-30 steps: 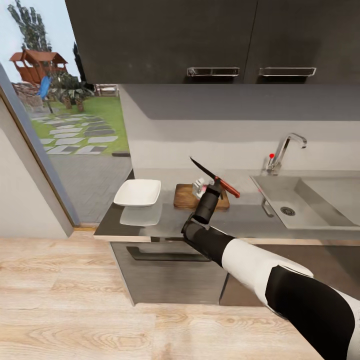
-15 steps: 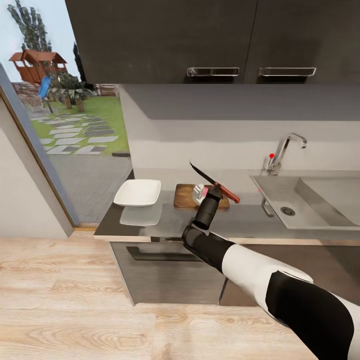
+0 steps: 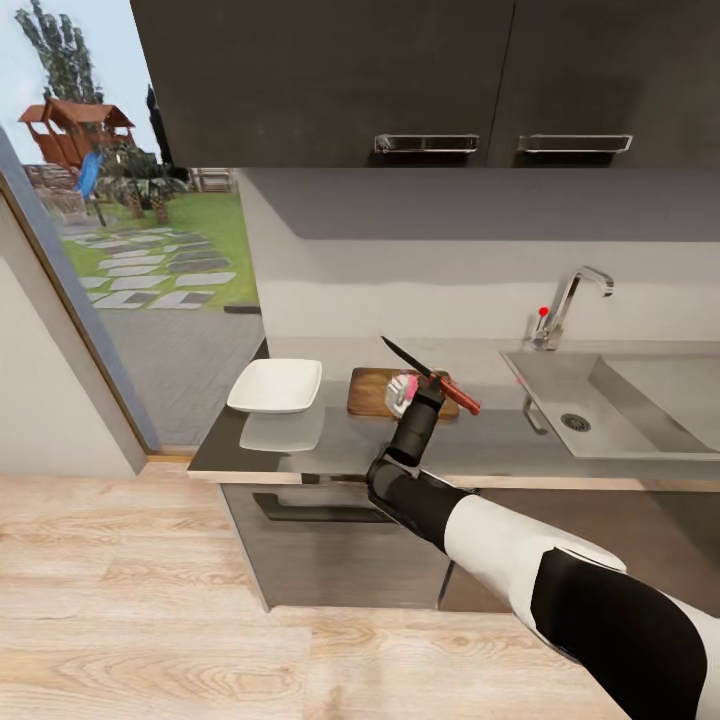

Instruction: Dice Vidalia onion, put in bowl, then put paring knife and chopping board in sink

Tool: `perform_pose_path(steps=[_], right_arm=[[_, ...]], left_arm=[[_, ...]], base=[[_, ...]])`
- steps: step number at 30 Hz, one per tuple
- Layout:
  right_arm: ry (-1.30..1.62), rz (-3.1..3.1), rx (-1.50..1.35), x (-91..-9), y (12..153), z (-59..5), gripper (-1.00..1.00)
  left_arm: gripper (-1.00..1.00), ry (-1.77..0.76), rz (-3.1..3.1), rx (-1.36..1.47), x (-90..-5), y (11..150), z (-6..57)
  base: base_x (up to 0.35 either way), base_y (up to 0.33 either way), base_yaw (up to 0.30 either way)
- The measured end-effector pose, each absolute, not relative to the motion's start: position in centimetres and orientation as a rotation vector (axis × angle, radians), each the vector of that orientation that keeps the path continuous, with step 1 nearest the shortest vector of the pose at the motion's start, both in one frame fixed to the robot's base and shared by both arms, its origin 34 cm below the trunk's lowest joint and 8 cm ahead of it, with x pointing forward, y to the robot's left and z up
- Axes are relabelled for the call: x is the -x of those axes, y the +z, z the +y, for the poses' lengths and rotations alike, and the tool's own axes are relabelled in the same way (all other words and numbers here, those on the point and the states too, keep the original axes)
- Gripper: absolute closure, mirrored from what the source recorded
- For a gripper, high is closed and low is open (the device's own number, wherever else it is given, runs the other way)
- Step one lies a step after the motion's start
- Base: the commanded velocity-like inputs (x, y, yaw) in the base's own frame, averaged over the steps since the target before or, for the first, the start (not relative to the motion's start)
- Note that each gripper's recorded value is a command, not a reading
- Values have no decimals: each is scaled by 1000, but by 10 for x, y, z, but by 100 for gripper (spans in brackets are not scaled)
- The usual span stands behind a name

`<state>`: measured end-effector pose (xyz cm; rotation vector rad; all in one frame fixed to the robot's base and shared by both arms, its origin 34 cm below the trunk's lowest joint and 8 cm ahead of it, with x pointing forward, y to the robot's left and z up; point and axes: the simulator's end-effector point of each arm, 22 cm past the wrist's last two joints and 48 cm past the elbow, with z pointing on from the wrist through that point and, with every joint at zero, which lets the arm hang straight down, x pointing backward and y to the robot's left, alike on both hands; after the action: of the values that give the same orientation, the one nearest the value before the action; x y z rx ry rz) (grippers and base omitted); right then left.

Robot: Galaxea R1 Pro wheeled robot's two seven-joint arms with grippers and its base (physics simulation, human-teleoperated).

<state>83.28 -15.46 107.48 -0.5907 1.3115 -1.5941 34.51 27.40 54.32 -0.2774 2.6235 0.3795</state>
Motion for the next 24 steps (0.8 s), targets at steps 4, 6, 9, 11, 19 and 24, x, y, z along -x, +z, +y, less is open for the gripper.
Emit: perform_pose_path(steps=[4, 6, 9, 11, 19, 24], right_arm=[[-1587, 1340, 624, -825, 1053, -154, 100], [-1586, 1342, 628, -824, 1050, -154, 100], [-1586, 1344, 630, -824, 1049, -154, 100], [-1586, 1345, 630, -824, 1049, -154, 100], [-1518, 1439, 697, -828, 1022, -153, 100], [-1502, 1444, 697, -829, 1020, -152, 100]], left_arm=[[-100, 380, 2624, 277, -345, 543, 274], [-100, 379, 2624, 277, -345, 543, 274], [-100, 379, 2624, 277, -345, 543, 274], [-100, 379, 2624, 277, -345, 543, 274], [-100, 380, 2623, 277, -345, 543, 274], [-100, 380, 2623, 277, -345, 543, 274]], base=[[0, 0, 0], [0, 0, 0], [0, 0, 0], [0, 0, 0], [0, 0, 0], [0, 0, 0]])
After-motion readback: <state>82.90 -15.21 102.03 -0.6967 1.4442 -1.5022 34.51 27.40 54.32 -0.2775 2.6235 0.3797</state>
